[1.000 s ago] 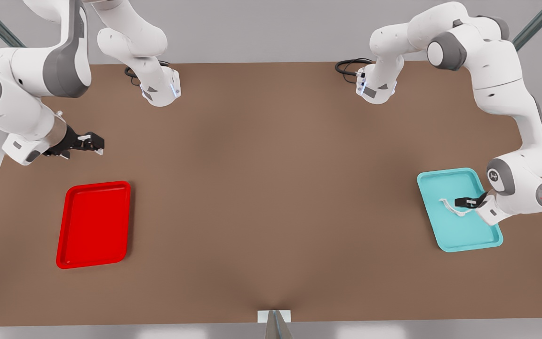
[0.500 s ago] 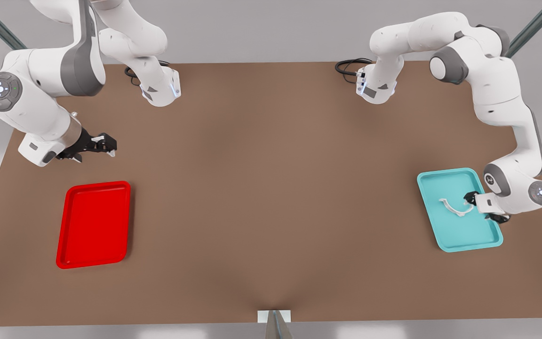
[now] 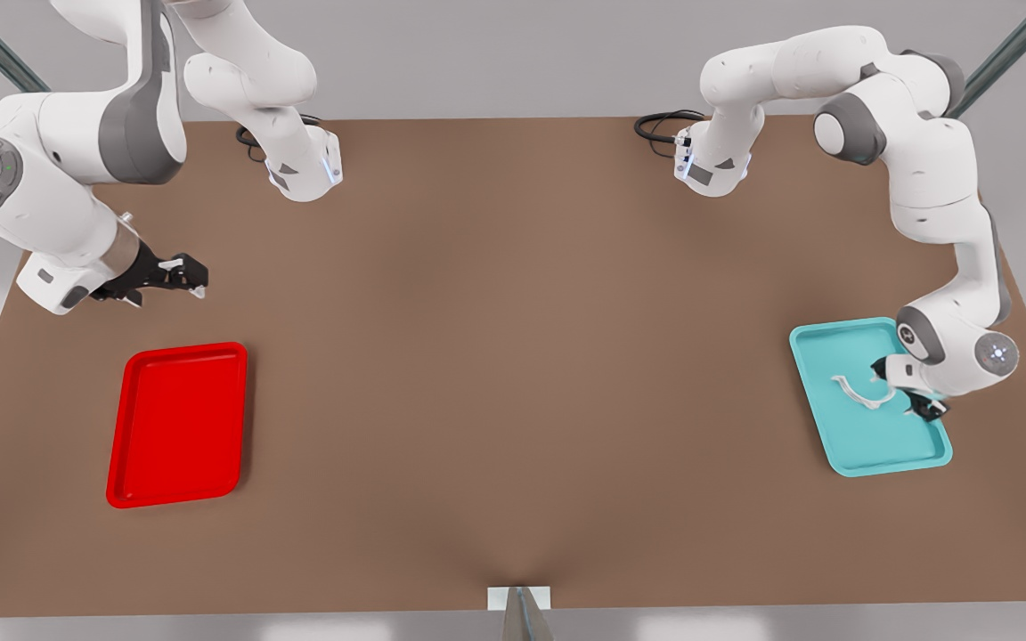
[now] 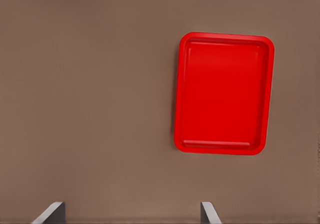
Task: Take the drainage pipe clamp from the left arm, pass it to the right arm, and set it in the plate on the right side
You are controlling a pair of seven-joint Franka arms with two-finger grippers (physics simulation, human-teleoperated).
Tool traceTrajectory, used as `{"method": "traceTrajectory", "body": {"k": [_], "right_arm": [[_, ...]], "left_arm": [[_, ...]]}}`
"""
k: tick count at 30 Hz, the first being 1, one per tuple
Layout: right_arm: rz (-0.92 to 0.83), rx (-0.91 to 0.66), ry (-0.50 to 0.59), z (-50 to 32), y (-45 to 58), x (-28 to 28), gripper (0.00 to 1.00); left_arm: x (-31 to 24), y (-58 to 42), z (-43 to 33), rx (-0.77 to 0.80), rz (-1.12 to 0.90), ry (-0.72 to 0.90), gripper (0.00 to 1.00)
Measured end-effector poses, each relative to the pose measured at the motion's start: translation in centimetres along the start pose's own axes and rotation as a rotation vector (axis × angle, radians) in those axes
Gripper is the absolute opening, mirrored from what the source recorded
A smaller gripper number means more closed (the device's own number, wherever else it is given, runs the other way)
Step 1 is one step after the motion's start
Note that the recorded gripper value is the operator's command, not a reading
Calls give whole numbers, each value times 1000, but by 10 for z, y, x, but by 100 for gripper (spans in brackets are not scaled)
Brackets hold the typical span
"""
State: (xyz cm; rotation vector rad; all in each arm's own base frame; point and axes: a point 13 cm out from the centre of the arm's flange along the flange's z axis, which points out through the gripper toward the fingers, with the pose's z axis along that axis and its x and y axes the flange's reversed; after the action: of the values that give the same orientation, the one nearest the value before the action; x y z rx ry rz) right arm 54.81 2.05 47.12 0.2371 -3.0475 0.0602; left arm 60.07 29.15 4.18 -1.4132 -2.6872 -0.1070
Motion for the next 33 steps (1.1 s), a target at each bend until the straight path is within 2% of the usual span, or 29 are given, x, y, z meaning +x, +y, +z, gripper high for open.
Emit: {"method": "traceTrajectory", "body": {"k": [1,3,4,9,11,13,33], "right_arm": [[0,1,5,1,0,1,100],[-1,1,13,2,0,2,100],[-3,1,19,4,2,3,100],[-23,4,36,7,13,5,100],[-34,5,40,7,19,5,100],[-44,6,45,8,25,6,100],[-42,6,74,14,25,10,100]], "left_arm": [[1,0,1,-3,6,-1,100],[1,1,2,-10,18,-3,69],[2,2,2,-15,22,-4,62],[4,6,1,-27,46,-6,62],[3,6,1,-28,56,-6,57],[3,6,1,-29,65,-6,46],[12,-4,7,18,54,8,46]]}}
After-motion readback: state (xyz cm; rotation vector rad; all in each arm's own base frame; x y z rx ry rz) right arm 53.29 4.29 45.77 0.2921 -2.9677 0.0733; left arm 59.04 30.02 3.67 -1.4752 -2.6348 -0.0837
